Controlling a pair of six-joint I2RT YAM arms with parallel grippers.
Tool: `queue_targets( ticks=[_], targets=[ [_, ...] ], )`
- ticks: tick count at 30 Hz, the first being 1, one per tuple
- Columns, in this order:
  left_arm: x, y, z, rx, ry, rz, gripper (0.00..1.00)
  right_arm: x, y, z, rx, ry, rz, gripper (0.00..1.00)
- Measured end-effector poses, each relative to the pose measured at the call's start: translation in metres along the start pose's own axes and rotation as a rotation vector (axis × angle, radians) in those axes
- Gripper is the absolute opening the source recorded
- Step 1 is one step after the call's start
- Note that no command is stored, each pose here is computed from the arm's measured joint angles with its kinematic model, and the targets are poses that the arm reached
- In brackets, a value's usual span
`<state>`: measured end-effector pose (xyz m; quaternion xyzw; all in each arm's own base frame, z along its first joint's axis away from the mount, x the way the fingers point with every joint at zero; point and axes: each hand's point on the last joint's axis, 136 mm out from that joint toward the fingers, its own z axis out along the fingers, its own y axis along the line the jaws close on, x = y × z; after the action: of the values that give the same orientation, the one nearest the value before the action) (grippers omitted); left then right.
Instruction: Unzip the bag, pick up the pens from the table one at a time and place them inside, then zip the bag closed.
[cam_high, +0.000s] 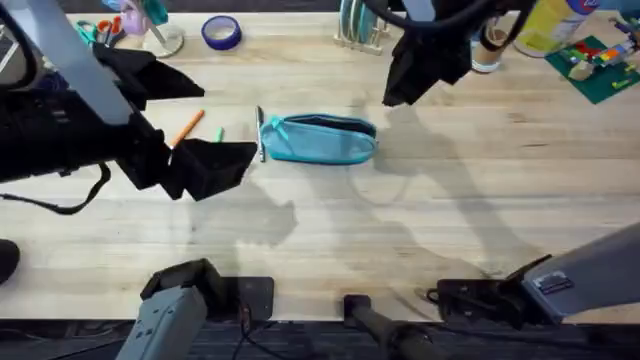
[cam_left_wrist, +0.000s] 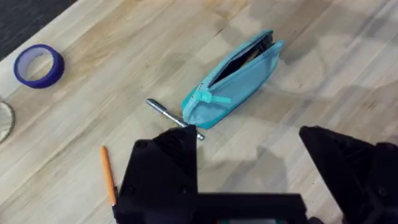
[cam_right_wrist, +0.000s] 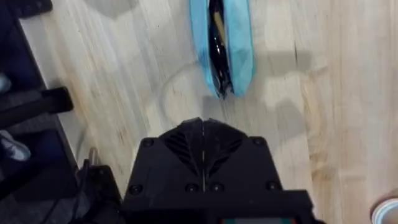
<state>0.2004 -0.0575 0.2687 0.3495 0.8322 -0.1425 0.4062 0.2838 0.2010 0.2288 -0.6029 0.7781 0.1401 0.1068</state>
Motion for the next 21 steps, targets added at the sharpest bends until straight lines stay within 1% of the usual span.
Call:
queue_targets(
  ticks=[8, 15, 21],
  targets=[
    [0.0, 0.0, 0.0, 0.001, 0.001, -0.001, 0.993, 0.004, -0.011, 0.027, -0.066, 0.043, 0.022, 0.032],
    [0.001, -0.001, 0.0, 0.004, 0.003, -0.004, 0.993, 0.009, -0.024, 0.045, -0.155, 0.009, 0.089, 0.034],
    [0.001, -0.001, 0.0, 0.004, 0.003, -0.005, 0.993, 0.014, -0.038, 0.057, -0.176, -0.029, 0.121, 0.034]
  ],
)
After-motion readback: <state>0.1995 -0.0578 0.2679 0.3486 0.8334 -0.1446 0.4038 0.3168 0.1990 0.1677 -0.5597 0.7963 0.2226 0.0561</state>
